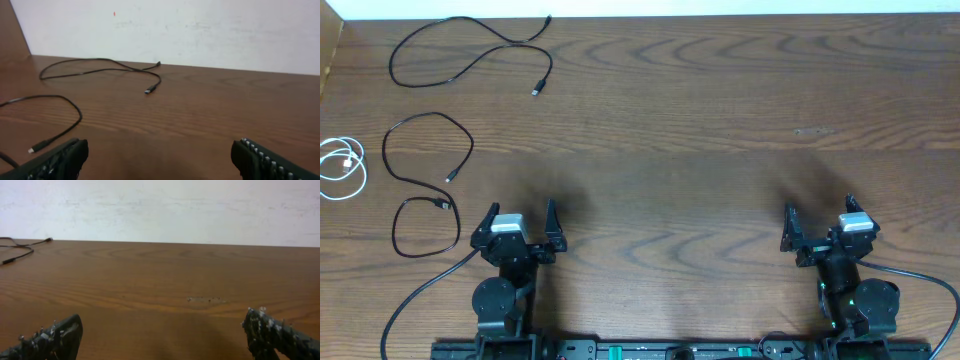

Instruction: Untangle cables

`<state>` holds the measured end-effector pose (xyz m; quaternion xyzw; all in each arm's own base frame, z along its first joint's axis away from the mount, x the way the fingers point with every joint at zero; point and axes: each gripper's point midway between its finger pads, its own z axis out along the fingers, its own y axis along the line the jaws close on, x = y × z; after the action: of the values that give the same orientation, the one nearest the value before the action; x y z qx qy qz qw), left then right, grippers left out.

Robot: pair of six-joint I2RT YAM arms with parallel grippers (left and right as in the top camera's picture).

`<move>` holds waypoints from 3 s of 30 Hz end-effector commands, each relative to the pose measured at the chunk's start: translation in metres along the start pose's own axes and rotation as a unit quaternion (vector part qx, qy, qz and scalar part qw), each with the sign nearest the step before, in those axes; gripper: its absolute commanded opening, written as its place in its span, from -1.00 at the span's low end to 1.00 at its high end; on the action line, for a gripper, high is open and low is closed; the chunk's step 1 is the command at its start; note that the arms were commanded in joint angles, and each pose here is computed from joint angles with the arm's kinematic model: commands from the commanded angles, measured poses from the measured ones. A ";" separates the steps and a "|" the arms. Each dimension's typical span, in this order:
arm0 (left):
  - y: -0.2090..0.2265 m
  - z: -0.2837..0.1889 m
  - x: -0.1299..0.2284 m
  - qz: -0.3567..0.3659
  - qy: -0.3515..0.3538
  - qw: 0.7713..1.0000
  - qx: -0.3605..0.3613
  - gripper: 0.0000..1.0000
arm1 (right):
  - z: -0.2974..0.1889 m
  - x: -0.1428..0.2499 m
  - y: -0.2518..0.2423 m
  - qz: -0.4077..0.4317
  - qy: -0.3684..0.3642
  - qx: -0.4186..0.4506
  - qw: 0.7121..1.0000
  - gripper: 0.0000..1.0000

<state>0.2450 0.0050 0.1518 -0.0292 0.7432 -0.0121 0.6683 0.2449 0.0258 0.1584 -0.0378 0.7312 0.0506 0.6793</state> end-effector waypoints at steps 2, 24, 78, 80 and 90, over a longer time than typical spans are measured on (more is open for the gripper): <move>0.005 0.000 0.016 0.035 0.025 0.999 -0.013 0.93 | 0.000 0.001 -0.003 0.006 -0.001 0.008 1.000 0.98; 0.005 0.000 0.016 -0.004 0.025 1.000 -0.014 0.93 | 0.000 0.001 -0.003 0.005 -0.001 0.008 1.000 0.99; 0.005 0.000 0.015 -0.004 0.024 1.000 -0.013 0.93 | 0.000 0.001 -0.005 0.006 -0.001 0.013 1.000 0.98; 0.005 0.000 0.015 -0.004 0.024 1.000 -0.013 0.93 | 0.000 0.001 -0.005 0.006 -0.001 0.013 1.000 0.99; 0.005 0.000 0.015 -0.004 0.024 1.000 -0.013 0.93 | 0.000 0.001 -0.005 0.006 -0.001 0.013 1.000 0.99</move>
<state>0.2450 0.0054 0.1521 -0.0322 0.7428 -0.0131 0.6686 0.2450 0.0253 0.1585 -0.0370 0.7311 0.0501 0.6794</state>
